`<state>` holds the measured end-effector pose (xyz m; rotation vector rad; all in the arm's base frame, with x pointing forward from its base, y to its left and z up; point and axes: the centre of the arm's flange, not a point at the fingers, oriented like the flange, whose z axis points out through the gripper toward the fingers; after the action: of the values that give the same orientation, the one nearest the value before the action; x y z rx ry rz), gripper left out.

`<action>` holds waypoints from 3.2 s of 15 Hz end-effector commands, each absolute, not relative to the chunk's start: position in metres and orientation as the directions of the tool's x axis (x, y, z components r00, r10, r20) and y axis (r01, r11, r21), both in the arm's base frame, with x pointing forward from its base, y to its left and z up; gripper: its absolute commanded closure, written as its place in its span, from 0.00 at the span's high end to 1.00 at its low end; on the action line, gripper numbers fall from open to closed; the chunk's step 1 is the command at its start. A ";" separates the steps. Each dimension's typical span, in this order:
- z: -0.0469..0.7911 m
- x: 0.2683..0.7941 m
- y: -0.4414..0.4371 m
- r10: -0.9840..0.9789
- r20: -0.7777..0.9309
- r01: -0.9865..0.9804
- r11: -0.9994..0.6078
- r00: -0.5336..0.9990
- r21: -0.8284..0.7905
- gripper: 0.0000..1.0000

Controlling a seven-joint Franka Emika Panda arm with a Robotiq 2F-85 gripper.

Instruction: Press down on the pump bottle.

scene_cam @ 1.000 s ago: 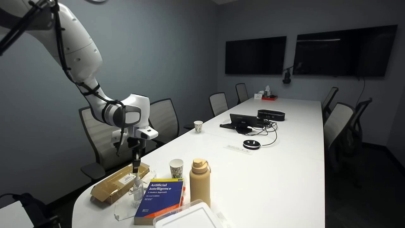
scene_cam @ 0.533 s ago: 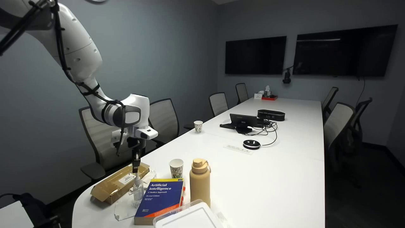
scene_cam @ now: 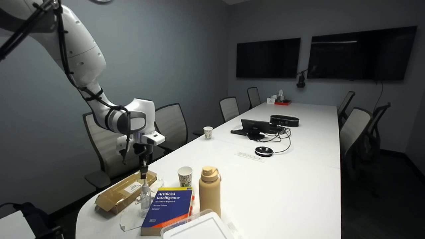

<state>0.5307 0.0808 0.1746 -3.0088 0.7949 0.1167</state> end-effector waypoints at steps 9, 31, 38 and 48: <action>0.150 0.510 0.083 -0.503 -0.077 -0.504 -0.864 0.861 0.007 0.00; 0.153 0.508 0.080 -0.520 -0.047 -0.521 -0.854 0.853 -0.009 0.00; 0.183 0.516 0.077 -0.533 -0.062 -0.536 -0.844 0.844 -0.038 0.00; 0.280 0.534 0.093 -0.488 -0.031 -0.489 -0.870 0.872 -0.065 0.00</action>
<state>0.5341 0.0807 0.2294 -2.9667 0.8220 0.0304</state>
